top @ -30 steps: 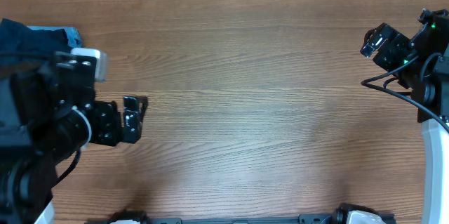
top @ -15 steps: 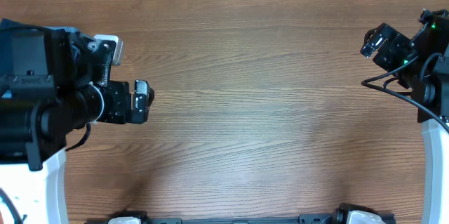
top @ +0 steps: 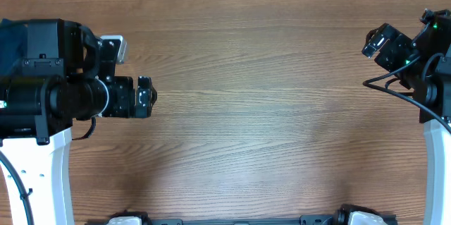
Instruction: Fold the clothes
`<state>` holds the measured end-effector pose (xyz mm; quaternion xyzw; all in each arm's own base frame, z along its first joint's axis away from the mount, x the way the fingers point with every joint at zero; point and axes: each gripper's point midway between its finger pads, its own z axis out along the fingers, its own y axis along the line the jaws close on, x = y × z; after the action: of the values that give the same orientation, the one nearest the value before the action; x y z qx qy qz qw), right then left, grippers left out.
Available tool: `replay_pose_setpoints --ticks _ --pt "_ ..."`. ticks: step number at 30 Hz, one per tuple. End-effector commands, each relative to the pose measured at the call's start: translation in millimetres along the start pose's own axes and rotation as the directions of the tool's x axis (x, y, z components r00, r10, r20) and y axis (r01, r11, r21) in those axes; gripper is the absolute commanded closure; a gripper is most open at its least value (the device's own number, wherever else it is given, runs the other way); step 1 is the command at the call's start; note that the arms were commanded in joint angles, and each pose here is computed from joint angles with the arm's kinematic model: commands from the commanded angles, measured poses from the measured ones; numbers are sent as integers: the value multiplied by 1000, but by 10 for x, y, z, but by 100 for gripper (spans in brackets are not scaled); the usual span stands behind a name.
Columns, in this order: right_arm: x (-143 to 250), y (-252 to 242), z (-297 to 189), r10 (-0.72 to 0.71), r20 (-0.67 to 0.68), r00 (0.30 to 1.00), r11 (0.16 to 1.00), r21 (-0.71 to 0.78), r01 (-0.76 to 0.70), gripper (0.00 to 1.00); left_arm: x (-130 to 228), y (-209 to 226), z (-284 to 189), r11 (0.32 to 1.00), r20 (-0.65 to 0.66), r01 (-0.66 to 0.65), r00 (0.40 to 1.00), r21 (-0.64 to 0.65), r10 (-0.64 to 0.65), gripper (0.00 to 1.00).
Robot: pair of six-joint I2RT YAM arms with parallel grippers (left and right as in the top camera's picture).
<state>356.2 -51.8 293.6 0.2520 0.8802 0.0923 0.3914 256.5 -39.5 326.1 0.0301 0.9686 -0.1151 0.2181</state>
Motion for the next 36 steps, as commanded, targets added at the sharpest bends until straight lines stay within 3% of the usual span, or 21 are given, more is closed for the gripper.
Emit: replay_pose_setpoints --ticks 1,10,17,22,30,36 --pt "-68 23 -53 -8 24 1000 1000 -5 8 0 -107 0 6 1000 43 -6 999 -6 6 0" --pt "-69 23 -53 -8 25 1000 1000 -6 8 0 -490 -107 -194 983 256 -185 950 -12 182 0" --pt "-69 22 -53 -8 24 1000 1000 -5 8 0 -717 -187 -655 948 551 -287 773 -138 314 0" --pt "-68 23 -53 -8 24 1000 1000 -5 8 0 -439 -153 -469 918 598 -344 699 -199 392 0" --pt "-69 23 -53 -8 25 1000 1000 -6 8 0 295 -52 152 916 590 -362 706 -176 392 0" --pt "-69 23 -53 -8 25 1000 1000 -6 8 0 709 50 643 907 634 -373 658 -196 408 0"
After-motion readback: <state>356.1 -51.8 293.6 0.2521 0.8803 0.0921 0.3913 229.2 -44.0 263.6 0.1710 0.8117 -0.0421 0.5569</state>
